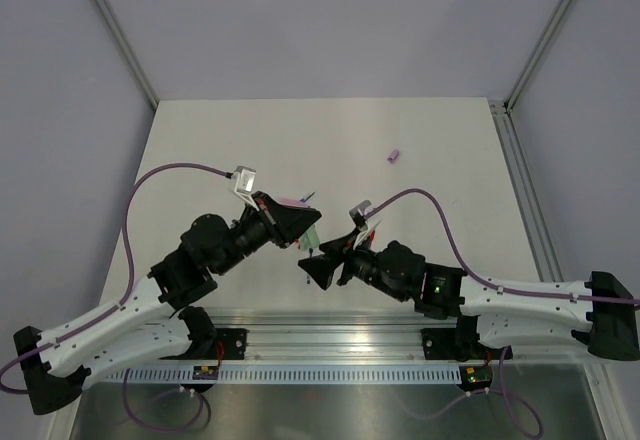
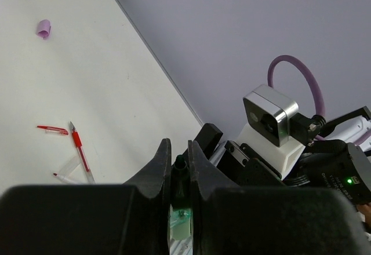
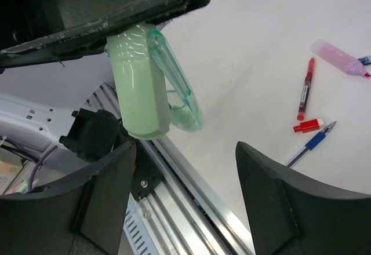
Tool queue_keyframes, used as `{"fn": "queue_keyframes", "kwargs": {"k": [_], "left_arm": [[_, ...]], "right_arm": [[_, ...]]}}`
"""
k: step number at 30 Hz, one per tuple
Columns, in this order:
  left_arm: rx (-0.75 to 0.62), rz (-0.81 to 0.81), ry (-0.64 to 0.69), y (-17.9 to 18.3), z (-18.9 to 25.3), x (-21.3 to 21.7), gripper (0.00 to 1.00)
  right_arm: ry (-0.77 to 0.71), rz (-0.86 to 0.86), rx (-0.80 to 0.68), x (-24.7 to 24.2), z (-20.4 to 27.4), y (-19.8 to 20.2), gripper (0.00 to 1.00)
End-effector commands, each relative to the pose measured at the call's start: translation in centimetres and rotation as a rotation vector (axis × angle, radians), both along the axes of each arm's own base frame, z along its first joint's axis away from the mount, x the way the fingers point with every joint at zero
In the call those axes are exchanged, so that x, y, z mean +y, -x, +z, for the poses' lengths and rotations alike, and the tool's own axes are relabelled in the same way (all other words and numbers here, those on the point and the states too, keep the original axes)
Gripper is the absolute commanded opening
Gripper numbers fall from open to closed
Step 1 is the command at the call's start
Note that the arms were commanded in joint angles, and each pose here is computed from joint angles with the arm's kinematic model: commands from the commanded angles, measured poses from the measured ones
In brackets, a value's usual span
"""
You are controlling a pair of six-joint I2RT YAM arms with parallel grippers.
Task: Insert the pens into the pen caps
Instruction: Insert the pen into the pen cap.
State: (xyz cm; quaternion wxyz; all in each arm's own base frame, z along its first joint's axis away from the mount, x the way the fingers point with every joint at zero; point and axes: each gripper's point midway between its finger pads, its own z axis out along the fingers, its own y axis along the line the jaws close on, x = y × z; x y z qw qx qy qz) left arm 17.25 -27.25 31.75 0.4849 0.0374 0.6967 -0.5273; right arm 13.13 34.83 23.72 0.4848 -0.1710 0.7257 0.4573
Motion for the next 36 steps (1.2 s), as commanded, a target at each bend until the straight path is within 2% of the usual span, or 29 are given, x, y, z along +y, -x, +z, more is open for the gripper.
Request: {"fn": "queue_keyframes", "kwargs": {"k": [1,8,14,19,36], "left_arm": [[-0.041,-0.005,0.112,0.3,4.0,0.1,0.00],[-0.024,0.000,0.140,0.5,4.6,0.2,0.00],[0.001,0.007,0.173,0.8,5.2,0.3,0.00],[0.038,0.065,0.224,0.6,5.9,1.7,0.00],[0.096,0.051,0.290,1.6,6.0,2.3,0.00]], "right_arm": [[-0.053,-0.039,-0.075,0.6,2.2,-0.5,0.75],[-0.019,-0.127,-0.136,0.6,2.5,-1.1,0.74],[-0.002,-0.260,-0.233,0.1,2.4,-2.2,0.68],[-0.063,-0.327,-0.306,0.1,3.8,-1.5,0.65],[-0.117,-0.349,-0.375,1.4,6.4,0.0,0.59]]}}
